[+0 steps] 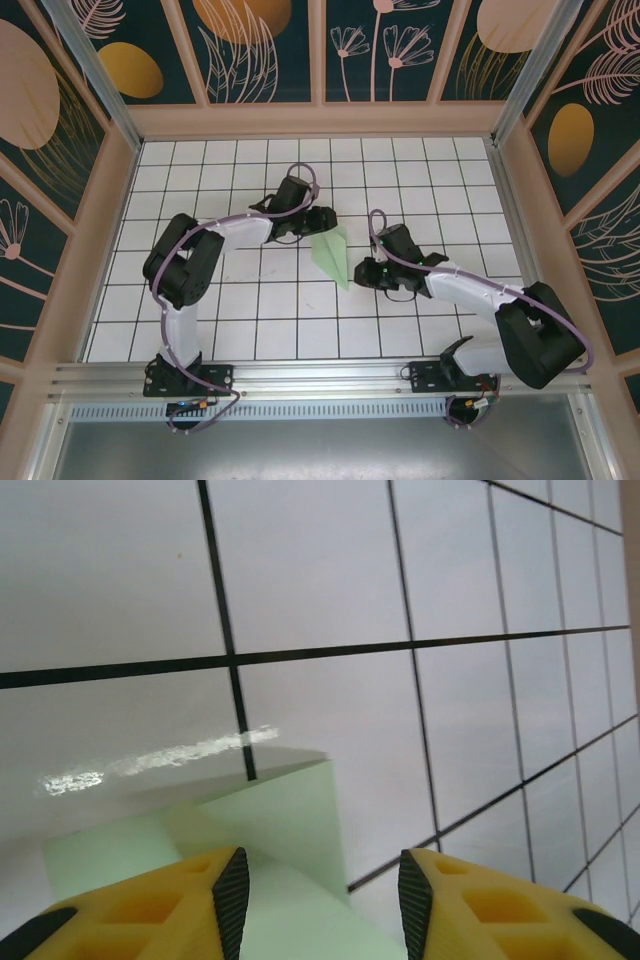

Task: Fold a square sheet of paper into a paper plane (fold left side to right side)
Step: Fourth fold the wing at the center of the table, then turn over the paper at the center of the table.

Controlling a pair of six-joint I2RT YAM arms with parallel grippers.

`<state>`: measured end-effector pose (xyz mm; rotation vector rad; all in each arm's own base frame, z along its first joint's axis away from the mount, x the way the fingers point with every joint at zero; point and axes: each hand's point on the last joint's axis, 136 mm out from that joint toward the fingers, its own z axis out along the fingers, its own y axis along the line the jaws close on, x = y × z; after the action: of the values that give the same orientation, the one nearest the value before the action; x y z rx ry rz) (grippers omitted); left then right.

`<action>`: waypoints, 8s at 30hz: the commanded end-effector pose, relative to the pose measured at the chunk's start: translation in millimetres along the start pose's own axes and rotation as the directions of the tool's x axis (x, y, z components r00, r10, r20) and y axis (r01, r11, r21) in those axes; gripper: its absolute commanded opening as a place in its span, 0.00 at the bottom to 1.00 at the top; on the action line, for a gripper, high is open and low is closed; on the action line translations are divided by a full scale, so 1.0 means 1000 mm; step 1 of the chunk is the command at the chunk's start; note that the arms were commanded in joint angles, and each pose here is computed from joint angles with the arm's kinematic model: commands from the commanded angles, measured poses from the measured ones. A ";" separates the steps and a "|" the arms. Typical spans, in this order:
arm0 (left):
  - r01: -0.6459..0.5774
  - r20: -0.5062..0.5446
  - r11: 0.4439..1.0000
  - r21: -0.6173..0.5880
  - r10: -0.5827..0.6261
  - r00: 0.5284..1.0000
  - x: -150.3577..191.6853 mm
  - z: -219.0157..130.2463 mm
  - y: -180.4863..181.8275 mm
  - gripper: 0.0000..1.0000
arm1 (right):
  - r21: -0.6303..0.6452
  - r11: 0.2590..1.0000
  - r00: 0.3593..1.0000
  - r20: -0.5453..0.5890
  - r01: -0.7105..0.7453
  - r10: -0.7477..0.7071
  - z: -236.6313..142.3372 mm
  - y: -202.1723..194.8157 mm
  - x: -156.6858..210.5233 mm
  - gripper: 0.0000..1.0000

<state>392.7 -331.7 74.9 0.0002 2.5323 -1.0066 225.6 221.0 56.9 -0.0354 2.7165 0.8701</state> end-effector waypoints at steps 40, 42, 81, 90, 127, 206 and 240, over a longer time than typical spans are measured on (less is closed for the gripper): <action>0.002 -0.098 1.000 0.027 0.001 0.995 0.065 0.034 0.014 0.38 | -0.214 0.974 0.997 -0.022 -0.077 0.074 0.015 0.033 0.006 0.13; 0.006 -0.104 1.000 0.026 -0.003 0.995 0.067 0.035 0.016 0.38 | -0.228 0.970 0.997 -0.017 -0.079 0.077 0.018 0.038 0.001 0.13; 0.029 -0.084 0.999 -0.014 -0.030 0.996 0.067 0.030 0.034 0.38 | -0.021 0.979 0.967 -0.163 -0.204 0.198 0.059 -0.015 0.034 0.12; 0.028 -0.078 1.000 -0.001 -0.028 0.997 0.065 0.027 0.030 0.37 | -0.202 0.976 0.996 -0.054 -0.079 0.070 0.033 0.049 -0.021 0.13; 0.037 -0.060 0.968 0.250 -0.022 0.998 0.044 -0.001 -0.039 0.40 | -0.041 0.999 0.992 -0.124 -0.025 0.020 0.024 0.011 0.014 0.13; -0.220 0.270 0.732 0.644 0.051 0.961 -0.005 -0.195 -0.170 0.11 | -0.732 0.569 0.921 0.364 0.374 -0.138 -0.154 0.148 -0.044 0.99; -0.200 0.334 0.946 0.254 0.109 0.936 -0.003 -0.183 -0.092 0.69 | -0.564 0.797 0.956 0.288 0.218 -0.057 -0.099 0.125 -0.064 0.09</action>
<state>302.2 -306.7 250.5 0.1459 2.0240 -1.4502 242.0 268.3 223.6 -0.2283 2.0543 1.6421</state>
